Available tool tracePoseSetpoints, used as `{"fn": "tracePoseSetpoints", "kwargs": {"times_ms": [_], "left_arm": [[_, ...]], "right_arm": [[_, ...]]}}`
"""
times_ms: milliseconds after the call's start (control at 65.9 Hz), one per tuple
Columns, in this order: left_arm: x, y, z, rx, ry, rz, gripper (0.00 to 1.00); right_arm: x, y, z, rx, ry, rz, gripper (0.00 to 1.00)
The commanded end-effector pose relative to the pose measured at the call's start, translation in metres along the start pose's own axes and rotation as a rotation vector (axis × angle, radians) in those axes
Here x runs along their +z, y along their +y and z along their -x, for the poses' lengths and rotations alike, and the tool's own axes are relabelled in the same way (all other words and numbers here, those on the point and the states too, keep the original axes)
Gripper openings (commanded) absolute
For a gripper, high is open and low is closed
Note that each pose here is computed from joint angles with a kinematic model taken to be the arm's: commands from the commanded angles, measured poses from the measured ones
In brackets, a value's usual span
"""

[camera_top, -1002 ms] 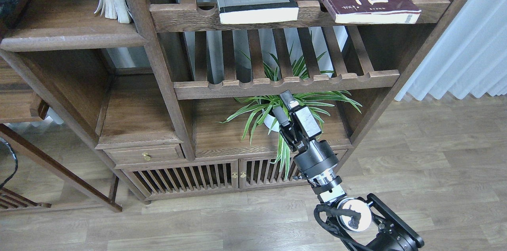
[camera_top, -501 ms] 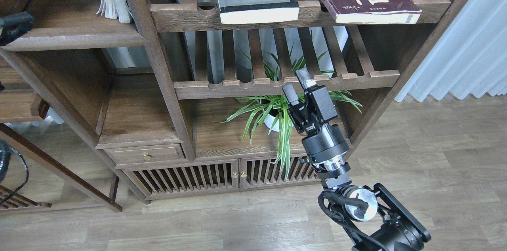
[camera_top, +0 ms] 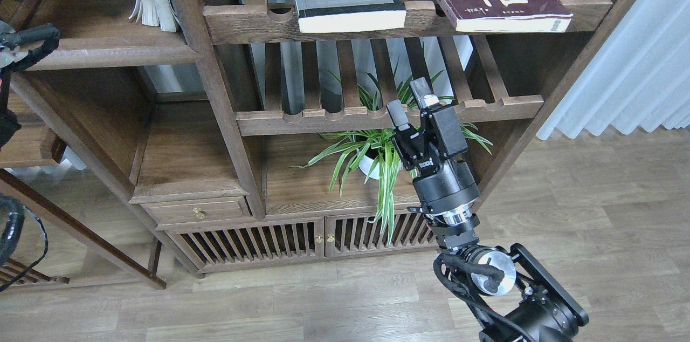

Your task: Organize books on shelf

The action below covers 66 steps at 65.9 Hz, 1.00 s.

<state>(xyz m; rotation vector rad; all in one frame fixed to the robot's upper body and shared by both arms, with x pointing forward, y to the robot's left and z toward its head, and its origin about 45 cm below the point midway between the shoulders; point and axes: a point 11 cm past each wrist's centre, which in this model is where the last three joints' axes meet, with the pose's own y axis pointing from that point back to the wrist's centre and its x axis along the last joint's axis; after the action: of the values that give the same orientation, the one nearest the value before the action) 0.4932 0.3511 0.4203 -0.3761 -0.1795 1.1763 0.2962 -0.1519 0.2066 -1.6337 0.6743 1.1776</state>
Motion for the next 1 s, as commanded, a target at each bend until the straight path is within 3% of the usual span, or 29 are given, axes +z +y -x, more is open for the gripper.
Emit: {"fn": "tracePoseSetpoints", "kwargs": {"times_ms": [0, 349, 714, 987], "left_arm": [[0.0, 0.012, -0.014, 0.025, -0.012, -0.011, 0.95], [0.005, 0.036, 0.005, -0.032, 0.102, 0.06, 0.99], [0.018, 0.099, -0.002, -0.031, 0.196, 0.086, 1.0], [-0.021, 0.133, -0.001, 0.01, 0.402, -0.055, 1.0]], "right_arm": [[0.0, 0.0, 0.0, 0.001, 0.0, 0.0, 1.0], [-0.009, -0.005, 0.004, -0.015, 0.015, -0.021, 1.0], [-0.024, -0.009, 0.008, -0.032, 0.034, -0.056, 1.0], [-0.045, -0.018, 0.018, -0.068, 0.064, -0.106, 1.0]]}}
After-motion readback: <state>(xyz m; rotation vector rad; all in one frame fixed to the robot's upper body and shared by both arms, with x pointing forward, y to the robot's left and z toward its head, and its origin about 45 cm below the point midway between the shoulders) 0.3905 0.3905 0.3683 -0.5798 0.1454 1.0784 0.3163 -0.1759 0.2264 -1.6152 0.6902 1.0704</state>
